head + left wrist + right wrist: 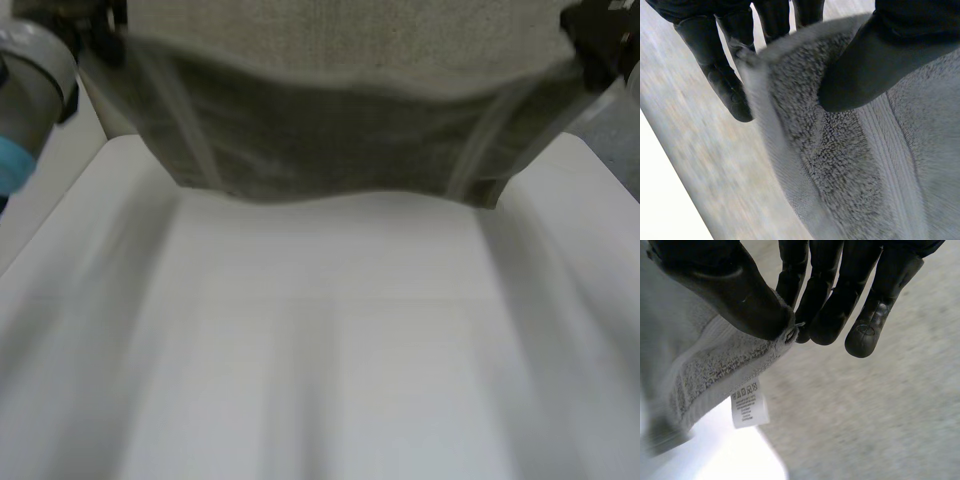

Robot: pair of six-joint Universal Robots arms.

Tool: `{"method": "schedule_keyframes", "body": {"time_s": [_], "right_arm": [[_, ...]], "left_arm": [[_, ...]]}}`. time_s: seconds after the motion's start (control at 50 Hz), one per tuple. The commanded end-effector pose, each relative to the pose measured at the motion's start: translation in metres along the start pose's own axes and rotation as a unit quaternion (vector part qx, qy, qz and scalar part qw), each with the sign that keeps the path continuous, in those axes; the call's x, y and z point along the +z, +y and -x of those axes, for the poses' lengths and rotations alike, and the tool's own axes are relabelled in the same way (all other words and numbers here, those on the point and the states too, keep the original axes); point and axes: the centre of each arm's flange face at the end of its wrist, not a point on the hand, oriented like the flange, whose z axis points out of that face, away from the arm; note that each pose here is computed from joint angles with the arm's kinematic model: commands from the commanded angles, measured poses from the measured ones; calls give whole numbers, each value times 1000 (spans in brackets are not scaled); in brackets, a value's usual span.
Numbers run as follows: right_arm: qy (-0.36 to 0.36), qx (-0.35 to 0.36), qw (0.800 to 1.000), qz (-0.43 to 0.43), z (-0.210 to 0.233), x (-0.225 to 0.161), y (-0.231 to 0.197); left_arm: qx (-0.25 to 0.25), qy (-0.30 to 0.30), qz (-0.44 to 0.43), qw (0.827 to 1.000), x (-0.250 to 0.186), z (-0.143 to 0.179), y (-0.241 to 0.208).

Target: Fold the towel.

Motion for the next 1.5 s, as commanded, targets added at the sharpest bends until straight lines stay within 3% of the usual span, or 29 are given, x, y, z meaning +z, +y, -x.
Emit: {"method": "schedule_keyframes", "body": {"time_s": [0.02,0.14,0.28,0.5,0.72,0.86,1.08,1.16,1.3,1.5], "right_arm": [[-45,7,998,52,18,-24,23],[-82,10,994,67,28,-59,29],[-76,20,994,78,5,-90,32],[-108,34,990,84,4,-100,33],[-149,50,979,132,27,-61,75],[-173,60,968,174,55,-15,120],[-149,40,968,200,87,23,147],[-139,35,971,194,97,31,149],[-75,45,984,157,93,47,142],[-64,72,987,128,74,26,105]], "left_arm": [[-1,31,95,995,-32,-5,54],[-6,63,106,992,-73,-4,72],[11,60,81,995,-112,12,65],[32,75,86,993,-128,9,69],[61,100,152,981,-97,-1,128],[81,101,177,976,-68,-22,164],[103,109,205,967,-43,-41,194],[115,114,209,964,-40,-48,198],[136,48,214,966,-29,-38,194],[132,29,200,971,-31,-32,172]]}}
